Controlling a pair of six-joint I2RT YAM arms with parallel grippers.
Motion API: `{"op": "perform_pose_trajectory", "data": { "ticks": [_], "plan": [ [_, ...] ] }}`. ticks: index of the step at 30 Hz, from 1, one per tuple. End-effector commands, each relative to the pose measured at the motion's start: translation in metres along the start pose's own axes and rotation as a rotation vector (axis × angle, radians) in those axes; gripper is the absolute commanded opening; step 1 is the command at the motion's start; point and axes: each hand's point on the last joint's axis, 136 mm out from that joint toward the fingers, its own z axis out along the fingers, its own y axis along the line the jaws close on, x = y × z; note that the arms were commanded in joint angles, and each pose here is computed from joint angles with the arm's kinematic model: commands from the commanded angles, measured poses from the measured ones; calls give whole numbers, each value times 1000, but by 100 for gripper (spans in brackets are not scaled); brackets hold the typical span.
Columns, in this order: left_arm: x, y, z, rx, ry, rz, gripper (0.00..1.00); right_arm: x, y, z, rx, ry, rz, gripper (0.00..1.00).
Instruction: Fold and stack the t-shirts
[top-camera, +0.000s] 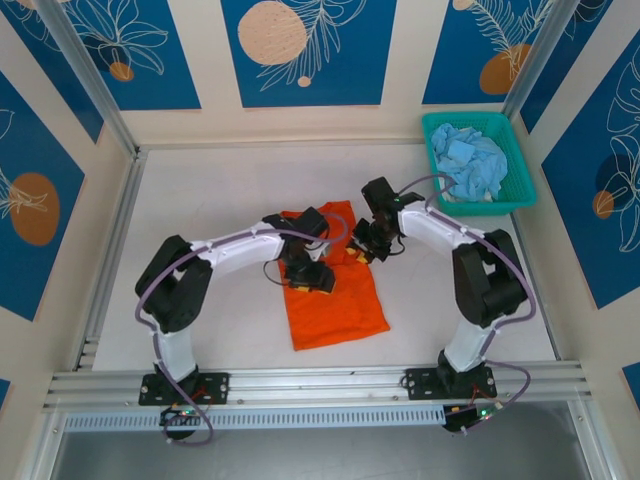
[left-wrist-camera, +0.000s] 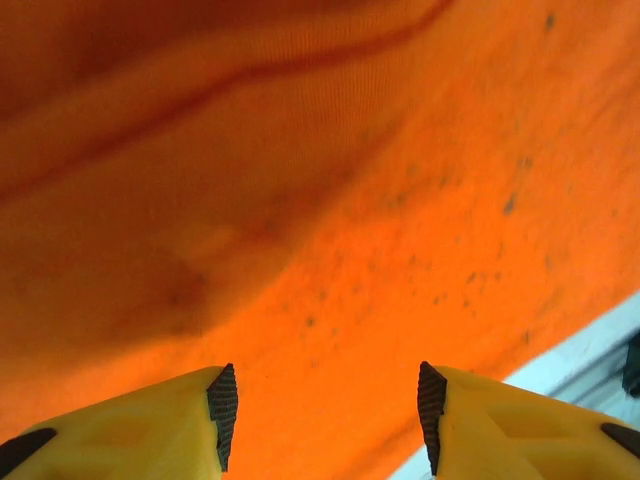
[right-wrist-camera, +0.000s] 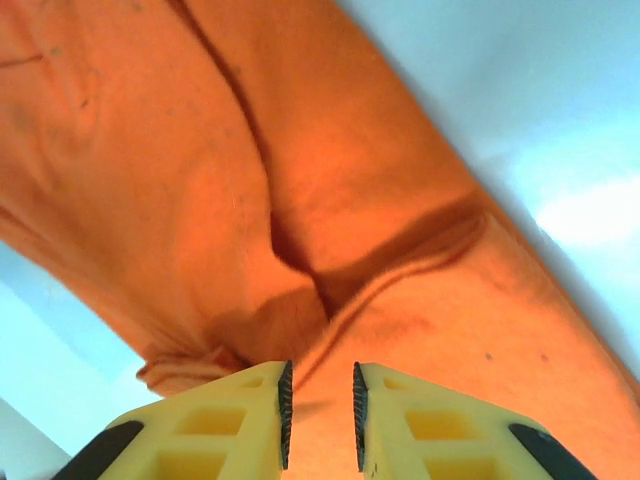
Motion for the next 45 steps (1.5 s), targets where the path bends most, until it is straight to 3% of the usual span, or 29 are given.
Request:
{"op": "perform_pose_trajectory", "data": {
  "ticks": [1,10,18,21,24,28,31,33,38,45],
  "plan": [
    [-26,9,-5,-34,-57,-30,52,10,-17,-1,14,18,-19,27],
    [-19,72,10,-134,-2,-158,51,9,-44,40,74,112,57,25],
    [-3,102,4,-177,-1,-229,51,8,-58,44,84,140,114,25],
    [-6,102,-8,-171,-24,-231,51,9,-52,35,49,124,110,30],
    [-13,99,-33,-176,-74,-224,54,11,-46,16,13,86,86,43],
    [-13,89,-68,-163,-145,-221,71,21,-57,-9,19,35,41,51],
    [4,75,-81,-83,-161,-243,74,41,-76,-23,38,28,10,54],
    [25,65,-77,0,-131,-277,74,58,-90,-27,55,45,-7,56],
    [80,41,-49,186,-33,-405,63,97,-125,-21,139,126,-24,57],
    [122,32,-16,214,-14,-552,61,105,-158,-11,220,79,30,56]
  ]
}}
